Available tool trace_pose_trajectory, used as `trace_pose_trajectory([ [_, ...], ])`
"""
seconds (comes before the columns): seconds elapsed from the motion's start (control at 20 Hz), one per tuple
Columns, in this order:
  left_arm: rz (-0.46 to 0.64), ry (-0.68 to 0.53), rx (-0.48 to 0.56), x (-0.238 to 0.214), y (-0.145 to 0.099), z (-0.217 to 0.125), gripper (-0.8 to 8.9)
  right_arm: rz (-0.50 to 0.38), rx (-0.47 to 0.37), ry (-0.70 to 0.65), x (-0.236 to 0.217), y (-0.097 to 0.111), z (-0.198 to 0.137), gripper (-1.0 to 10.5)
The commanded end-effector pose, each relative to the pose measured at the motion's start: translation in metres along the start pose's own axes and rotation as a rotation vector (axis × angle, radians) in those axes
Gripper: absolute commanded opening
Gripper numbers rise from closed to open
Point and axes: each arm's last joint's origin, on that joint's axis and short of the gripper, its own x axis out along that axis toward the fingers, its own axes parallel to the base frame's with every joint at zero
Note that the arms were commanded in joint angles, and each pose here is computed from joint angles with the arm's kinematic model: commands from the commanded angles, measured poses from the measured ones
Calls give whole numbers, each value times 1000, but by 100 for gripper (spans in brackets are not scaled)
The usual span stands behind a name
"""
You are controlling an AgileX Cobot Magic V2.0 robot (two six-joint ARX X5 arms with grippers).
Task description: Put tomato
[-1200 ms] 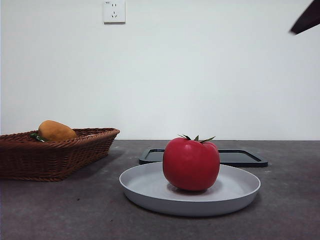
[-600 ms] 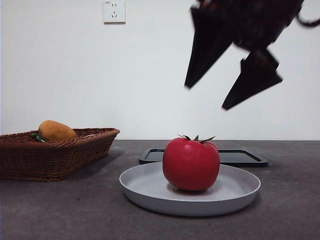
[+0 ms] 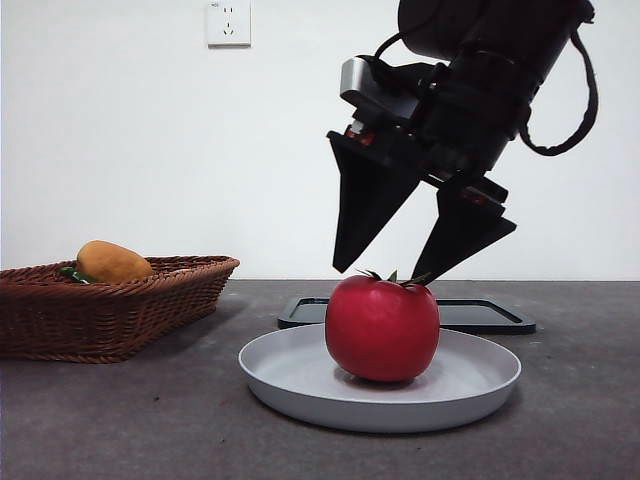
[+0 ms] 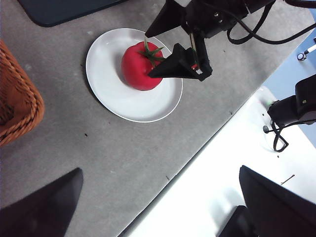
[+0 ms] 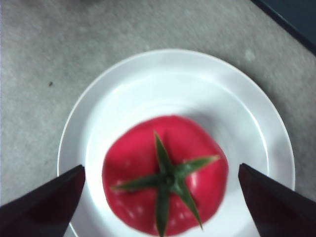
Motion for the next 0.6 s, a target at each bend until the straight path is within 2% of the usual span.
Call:
trace_pose_trajectory([
  [0.05,-3,-24,30,-4,-3,5,495,1,4,12,11,0,5,500],
  [0.45,-3,-24,28,-4,-3,5,495,8,16,97,42,-4,-1,512],
  [0.5,-3,-24,28,-4,-3,5,495,9,13,95,43,-3,-1,472],
  [0.6,-3,-24,28,-4,-3,5,496,11,13,100,43,-3,-1,264],
])
